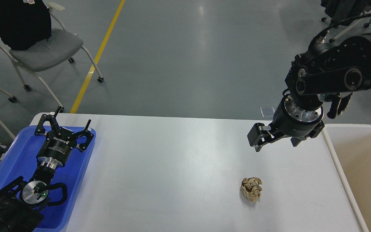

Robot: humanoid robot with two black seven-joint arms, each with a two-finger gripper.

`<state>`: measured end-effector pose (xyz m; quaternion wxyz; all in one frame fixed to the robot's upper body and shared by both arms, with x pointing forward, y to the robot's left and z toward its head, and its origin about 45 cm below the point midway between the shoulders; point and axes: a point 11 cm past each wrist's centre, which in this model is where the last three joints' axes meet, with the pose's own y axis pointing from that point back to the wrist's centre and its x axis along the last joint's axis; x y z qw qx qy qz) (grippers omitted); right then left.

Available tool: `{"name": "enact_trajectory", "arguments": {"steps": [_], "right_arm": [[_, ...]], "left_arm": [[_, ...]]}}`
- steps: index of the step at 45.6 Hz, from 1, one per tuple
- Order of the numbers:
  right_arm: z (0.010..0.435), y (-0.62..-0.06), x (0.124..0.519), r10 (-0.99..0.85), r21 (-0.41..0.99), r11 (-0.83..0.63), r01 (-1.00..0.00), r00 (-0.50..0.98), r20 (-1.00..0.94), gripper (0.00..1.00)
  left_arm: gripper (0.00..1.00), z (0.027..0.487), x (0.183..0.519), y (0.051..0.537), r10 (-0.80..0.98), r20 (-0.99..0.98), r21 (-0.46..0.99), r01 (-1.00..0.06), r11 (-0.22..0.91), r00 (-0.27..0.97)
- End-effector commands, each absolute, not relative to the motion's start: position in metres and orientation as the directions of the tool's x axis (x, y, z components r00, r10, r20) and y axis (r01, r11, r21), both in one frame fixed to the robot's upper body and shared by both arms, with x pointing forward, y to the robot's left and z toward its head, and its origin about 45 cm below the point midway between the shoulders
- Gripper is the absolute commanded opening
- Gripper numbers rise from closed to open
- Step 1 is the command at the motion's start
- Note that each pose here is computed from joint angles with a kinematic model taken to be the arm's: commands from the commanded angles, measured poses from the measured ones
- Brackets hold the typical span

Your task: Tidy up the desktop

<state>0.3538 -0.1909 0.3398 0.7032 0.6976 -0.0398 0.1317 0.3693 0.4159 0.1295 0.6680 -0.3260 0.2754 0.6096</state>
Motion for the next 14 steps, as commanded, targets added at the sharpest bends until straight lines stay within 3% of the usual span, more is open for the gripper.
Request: {"name": "enact_trajectory", "arguments": {"steps": [1, 14], "right_arm": [[0.3413, -0.1960, 0.3521, 0.131, 0.973, 0.009, -0.231, 0.965, 0.228, 1.00], [0.3421, -0.1986, 0.3528, 0.151, 0.972, 0.024, -0.236, 0.962, 0.230, 1.00]], "left_arm": [[0.99, 0.1295, 0.3692, 0.4160, 0.635, -0.766, -0.100, -0.994, 0.044, 0.105], [0.99, 0.1295, 0.3692, 0.4160, 0.635, -0.766, -0.100, -0.994, 0.044, 0.105]]}}
